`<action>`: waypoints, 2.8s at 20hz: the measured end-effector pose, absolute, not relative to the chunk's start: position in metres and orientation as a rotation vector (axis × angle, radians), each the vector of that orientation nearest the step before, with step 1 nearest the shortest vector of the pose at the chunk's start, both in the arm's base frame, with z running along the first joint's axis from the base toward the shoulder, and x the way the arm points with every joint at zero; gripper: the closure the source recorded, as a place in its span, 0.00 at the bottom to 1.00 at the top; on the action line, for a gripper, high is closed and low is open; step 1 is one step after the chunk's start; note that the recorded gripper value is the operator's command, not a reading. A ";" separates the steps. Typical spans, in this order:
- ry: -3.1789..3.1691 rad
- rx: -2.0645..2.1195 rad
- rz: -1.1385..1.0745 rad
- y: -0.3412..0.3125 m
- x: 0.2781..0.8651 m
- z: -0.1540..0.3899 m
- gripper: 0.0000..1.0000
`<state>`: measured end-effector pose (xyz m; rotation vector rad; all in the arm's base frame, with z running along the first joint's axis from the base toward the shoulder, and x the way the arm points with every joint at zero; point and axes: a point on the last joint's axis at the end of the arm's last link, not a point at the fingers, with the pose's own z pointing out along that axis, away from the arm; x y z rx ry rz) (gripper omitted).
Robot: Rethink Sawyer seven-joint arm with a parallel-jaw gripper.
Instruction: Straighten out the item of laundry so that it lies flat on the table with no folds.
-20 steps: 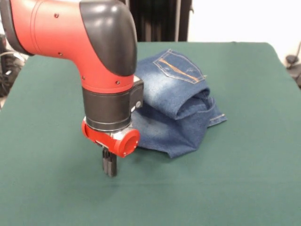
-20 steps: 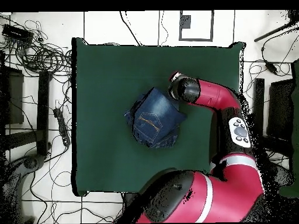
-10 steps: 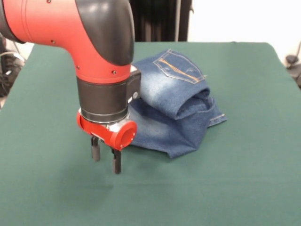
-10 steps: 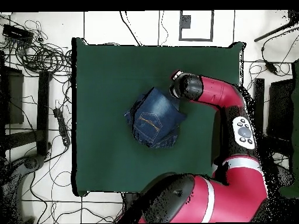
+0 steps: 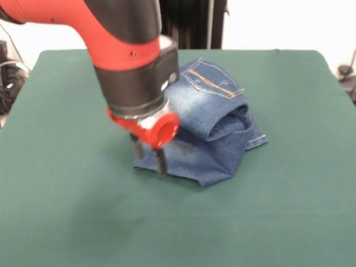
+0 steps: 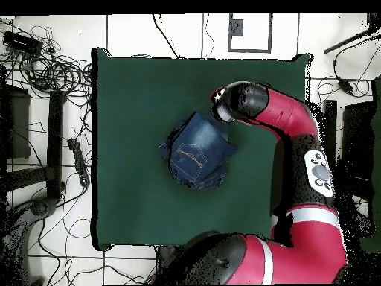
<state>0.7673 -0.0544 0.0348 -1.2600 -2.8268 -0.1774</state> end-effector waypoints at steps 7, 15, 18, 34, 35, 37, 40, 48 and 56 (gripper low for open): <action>-2.652 -1.273 -0.286 -0.033 0.765 0.069 0.00; -2.646 -1.281 -0.281 -0.025 0.753 0.043 0.00; -2.637 -1.281 -0.272 -0.022 0.745 0.029 0.00; -2.591 -1.265 -0.206 -0.018 0.717 -0.025 0.00; -2.595 -1.269 -0.205 -0.019 0.716 -0.028 0.00; -2.604 -1.275 -0.200 -0.020 0.715 -0.036 0.00; -2.625 -1.276 -0.186 -0.020 0.711 -0.050 0.00; -2.674 -1.234 -0.152 -0.017 0.712 -0.049 0.00; -2.741 -1.165 -0.068 -0.022 0.706 -0.048 1.00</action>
